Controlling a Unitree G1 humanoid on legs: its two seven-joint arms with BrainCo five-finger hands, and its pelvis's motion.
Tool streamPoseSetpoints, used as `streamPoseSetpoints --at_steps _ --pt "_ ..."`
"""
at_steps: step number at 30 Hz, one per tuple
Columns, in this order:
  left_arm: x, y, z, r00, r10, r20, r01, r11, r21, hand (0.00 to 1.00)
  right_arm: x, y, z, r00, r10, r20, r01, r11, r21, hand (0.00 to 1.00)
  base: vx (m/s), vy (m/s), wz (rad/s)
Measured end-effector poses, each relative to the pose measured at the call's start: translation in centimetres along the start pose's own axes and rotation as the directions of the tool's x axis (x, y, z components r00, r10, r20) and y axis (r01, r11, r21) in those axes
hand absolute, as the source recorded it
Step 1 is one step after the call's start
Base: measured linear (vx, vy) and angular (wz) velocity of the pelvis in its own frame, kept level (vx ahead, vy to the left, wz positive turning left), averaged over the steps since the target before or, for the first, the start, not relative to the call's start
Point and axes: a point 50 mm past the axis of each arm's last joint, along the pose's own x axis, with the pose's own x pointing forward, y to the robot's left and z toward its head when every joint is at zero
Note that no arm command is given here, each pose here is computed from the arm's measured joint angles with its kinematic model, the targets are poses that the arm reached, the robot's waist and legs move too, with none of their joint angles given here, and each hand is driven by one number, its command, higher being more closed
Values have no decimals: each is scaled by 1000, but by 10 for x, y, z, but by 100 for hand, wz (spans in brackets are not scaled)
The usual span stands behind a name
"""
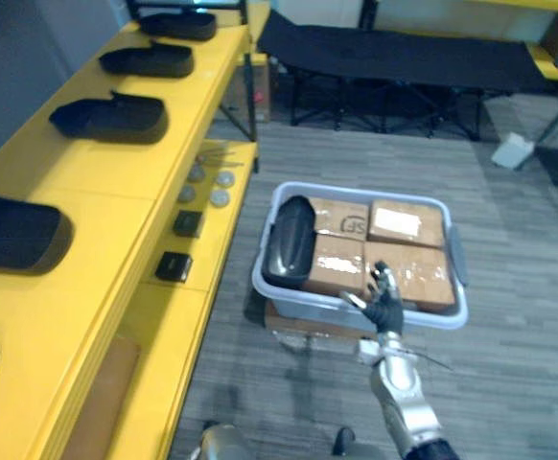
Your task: Walk over and take plastic housings, then place them on the shelf
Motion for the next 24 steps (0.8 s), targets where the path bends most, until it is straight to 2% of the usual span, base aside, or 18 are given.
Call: streamPoseSetpoints --at_steps 3,4,8,10,13,14,18,24 --pt "1 0 9 999 -25 43 21 994 107 0 3 -25 -3 994 -109 -32 109 994 -9 0 -156 126 30" --pt "3 -7 21 994 -64 86 51 987 152 0 4 -41 -3 981 -189 -38 189 982 0 0 -128 230 74" --pt "4 -24 56 962 -186 200 122 948 294 0 11 -61 -11 946 -312 -83 313 950 -7 0 -78 170 62" --pt "2 -34 72 935 -258 244 156 916 370 0 31 -74 -5 922 -378 -83 379 925 -4 0 -66 118 48" --pt "-2 -53 82 895 -356 270 210 869 449 0 75 -104 35 874 -486 -29 487 871 65 0 -78 99 41" --pt "-4 -61 85 883 -380 278 226 860 458 0 96 -113 64 859 -511 23 507 857 88 0 -71 62 42" --pt "-5 -71 93 868 -403 290 274 876 396 0 131 -128 134 824 -552 126 541 834 114 0 -51 38 19" --pt "-7 -77 95 859 -418 295 298 878 376 0 143 -149 178 777 -618 120 603 785 141 0 -26 42 22"
